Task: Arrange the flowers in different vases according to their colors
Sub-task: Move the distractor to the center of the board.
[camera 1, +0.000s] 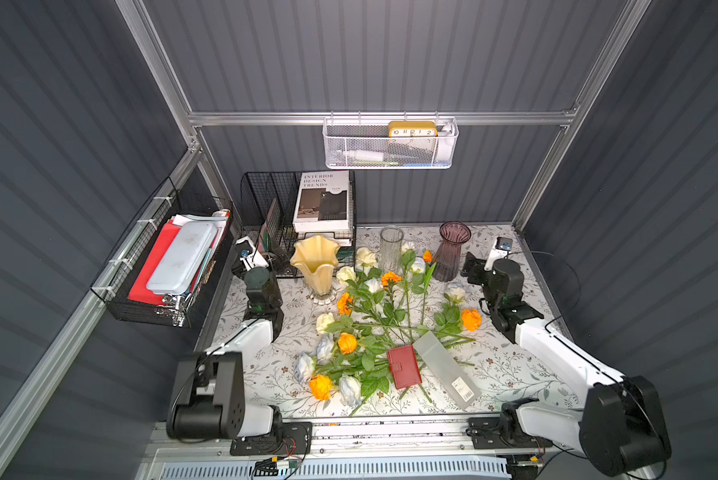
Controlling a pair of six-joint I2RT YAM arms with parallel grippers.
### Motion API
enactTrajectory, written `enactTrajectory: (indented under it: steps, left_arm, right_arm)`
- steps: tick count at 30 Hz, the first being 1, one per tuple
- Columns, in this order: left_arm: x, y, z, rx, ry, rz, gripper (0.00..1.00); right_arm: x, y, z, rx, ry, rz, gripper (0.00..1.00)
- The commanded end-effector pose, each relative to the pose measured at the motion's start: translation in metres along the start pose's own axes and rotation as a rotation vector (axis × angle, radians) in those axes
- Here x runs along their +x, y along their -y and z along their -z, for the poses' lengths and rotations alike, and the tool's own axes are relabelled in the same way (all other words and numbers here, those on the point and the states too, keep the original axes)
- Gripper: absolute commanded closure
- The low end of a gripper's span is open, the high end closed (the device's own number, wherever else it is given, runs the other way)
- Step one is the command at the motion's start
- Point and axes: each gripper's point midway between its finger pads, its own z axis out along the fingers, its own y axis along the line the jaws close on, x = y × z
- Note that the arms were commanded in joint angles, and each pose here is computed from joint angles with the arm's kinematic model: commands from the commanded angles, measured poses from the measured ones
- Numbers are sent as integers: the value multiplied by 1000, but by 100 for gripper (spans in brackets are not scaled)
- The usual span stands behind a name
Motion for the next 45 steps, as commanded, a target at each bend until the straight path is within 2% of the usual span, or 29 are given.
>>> enactTrajectory:
  steps: [1,3,6,9,12,14,17,20,22,28,33,37,45]
  left_arm:
    - [24,25,17,14,-222,65,1]
    - [29,52,38,100,-309,113,1]
    - [34,88,76,199,-385,145,1]
    - [46,95,99,218,-470,155,1]
    - [49,95,117,243,-526,175,1]
    - [48,103,132,305,-549,202,1]
    - [58,117,157,388,-609,240,6]
    - [82,128,183,406,-705,247,8]
    - [96,132,199,408,-752,242,9]
    - [115,134,223,416,-794,224,9]
    - [116,136,225,426,-790,221,9]
    - [121,142,227,463,-790,223,8]
    - [129,148,232,509,-788,238,7]
  right_arm:
    - [79,-37,39,-29,-325,73,13]
    - [99,-72,65,-99,-421,52,19]
    - [135,-111,103,-142,-549,100,21]
    - [166,-125,137,-130,-642,160,21]
    - [189,-145,165,-182,-685,171,22]
    - [201,-155,179,-191,-701,193,24]
    - [219,-160,192,-160,-744,214,28]
    - [233,-173,201,-162,-765,240,30]
    - [234,-171,203,-98,-761,268,30]
    - [242,-180,196,0,-753,405,29]
    - [260,-159,194,104,-780,449,29]
    - [265,-117,193,221,-803,476,28]
    - [235,-7,196,425,-786,329,26]
